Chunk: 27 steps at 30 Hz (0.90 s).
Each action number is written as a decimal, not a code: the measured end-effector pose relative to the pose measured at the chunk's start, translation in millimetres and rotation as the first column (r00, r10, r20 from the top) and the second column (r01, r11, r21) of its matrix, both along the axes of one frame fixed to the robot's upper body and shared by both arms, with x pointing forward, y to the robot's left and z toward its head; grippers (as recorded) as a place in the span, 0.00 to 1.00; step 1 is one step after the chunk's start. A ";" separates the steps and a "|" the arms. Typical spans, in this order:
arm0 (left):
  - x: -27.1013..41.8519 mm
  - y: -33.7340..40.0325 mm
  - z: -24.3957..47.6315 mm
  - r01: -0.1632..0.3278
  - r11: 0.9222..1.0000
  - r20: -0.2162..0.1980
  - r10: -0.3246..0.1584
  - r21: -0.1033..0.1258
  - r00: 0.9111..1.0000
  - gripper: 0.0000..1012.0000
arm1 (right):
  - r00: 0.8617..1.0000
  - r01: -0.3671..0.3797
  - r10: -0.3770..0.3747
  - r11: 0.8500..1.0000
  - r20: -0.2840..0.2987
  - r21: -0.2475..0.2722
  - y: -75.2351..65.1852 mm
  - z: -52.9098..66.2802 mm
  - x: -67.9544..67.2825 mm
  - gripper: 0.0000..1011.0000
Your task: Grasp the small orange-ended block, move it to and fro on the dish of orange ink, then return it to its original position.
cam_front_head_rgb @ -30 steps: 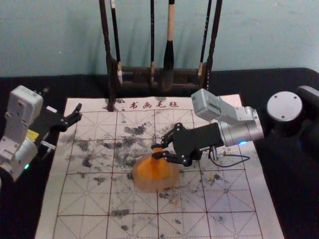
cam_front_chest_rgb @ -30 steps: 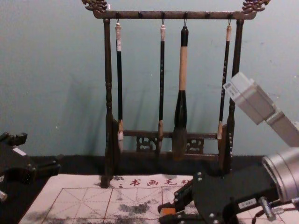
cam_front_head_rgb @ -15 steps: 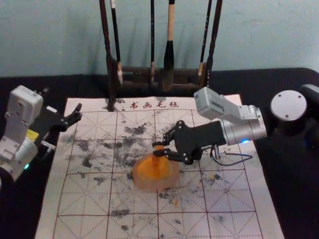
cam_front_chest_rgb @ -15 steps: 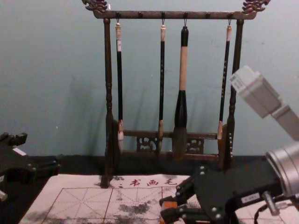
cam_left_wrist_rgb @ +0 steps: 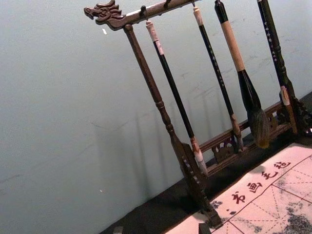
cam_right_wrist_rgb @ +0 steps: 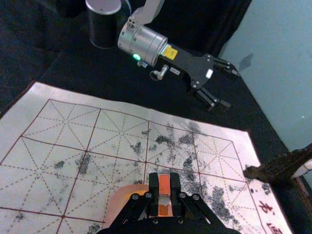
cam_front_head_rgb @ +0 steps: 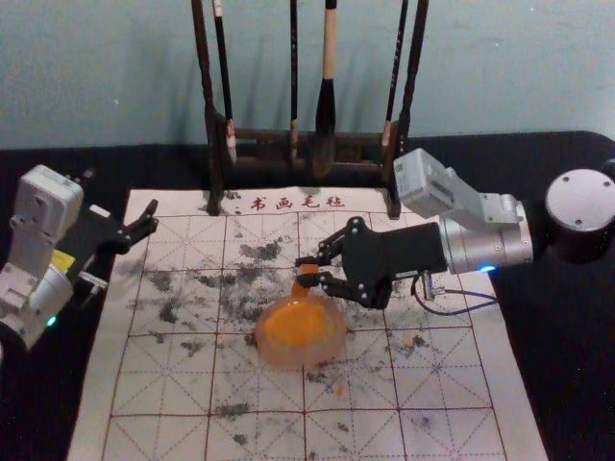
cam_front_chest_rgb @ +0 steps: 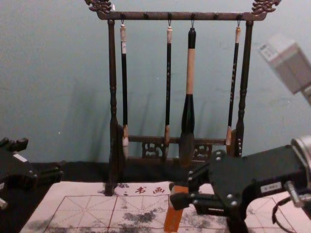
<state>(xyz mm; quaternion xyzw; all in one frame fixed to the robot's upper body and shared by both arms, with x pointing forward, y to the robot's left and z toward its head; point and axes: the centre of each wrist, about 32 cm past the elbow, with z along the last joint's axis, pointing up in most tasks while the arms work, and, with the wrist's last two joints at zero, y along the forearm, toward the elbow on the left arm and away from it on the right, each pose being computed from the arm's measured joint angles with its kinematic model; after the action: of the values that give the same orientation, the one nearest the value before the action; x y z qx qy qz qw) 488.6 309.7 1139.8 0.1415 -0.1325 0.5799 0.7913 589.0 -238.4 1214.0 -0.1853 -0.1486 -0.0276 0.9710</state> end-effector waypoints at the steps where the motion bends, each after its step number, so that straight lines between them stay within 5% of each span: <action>1: 0.0 0.0 0.0 0.000 1.000 0.000 0.000 0.000 1.000 0.99 | 1.000 0.003 -0.003 1.000 -0.001 0.003 -1.0 0.8 -1.3 0.13; 15: 0.0 0.0 0.0 0.000 1.000 0.000 0.000 0.000 1.000 0.99 | 0.996 0.089 -0.089 0.996 0.005 0.030 -36.4 12.7 -28.6 0.13; 27: 0.0 0.0 0.0 0.000 1.000 0.000 0.000 0.000 1.000 0.99 | 0.982 0.190 -0.190 0.982 -0.002 -0.002 -66.0 11.6 -44.1 0.13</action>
<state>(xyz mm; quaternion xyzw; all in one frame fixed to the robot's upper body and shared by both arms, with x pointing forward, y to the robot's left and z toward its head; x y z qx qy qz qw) 488.6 309.7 1139.8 0.1415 -0.1325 0.5799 0.7913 544.9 -304.4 1225.6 -0.1996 -0.1291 -0.1197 0.9639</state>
